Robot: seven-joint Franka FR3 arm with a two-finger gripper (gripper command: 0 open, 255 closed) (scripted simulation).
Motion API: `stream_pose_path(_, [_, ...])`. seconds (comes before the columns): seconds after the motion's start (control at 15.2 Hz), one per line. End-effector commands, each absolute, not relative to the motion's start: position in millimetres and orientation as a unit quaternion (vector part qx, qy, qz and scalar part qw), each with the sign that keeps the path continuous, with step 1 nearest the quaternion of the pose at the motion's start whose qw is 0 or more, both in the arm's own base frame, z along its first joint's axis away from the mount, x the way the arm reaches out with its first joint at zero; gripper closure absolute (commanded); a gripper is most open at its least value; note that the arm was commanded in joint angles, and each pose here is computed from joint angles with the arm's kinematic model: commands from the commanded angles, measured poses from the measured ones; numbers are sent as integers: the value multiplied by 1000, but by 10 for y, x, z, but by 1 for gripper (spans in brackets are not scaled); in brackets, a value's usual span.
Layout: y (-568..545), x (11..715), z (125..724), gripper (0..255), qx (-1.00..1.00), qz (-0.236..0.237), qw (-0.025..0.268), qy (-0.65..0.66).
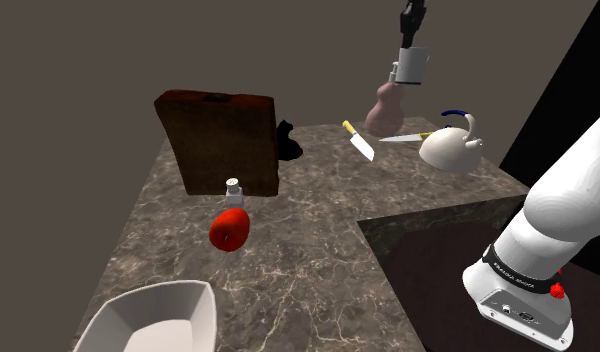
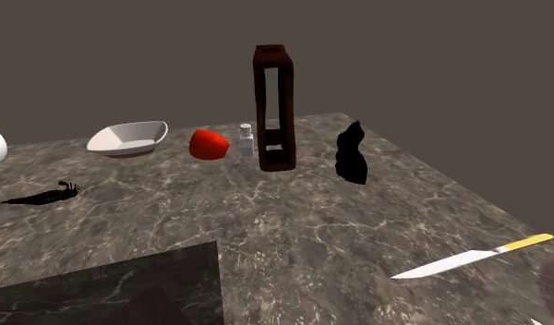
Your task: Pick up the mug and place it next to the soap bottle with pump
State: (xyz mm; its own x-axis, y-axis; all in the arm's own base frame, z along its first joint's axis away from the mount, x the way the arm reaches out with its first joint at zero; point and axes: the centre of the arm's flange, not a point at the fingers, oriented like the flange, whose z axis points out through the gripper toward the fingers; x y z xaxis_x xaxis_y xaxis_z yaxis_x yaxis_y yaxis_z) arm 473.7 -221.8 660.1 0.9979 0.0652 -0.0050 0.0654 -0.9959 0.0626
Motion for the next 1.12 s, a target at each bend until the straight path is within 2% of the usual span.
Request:
stream_pose_path(0.0, [-2223,4741,6491,255,999,-1,32,33])
stream_pose_path(1.06, [-2223,4741,5646,255,999,-1,32,33])
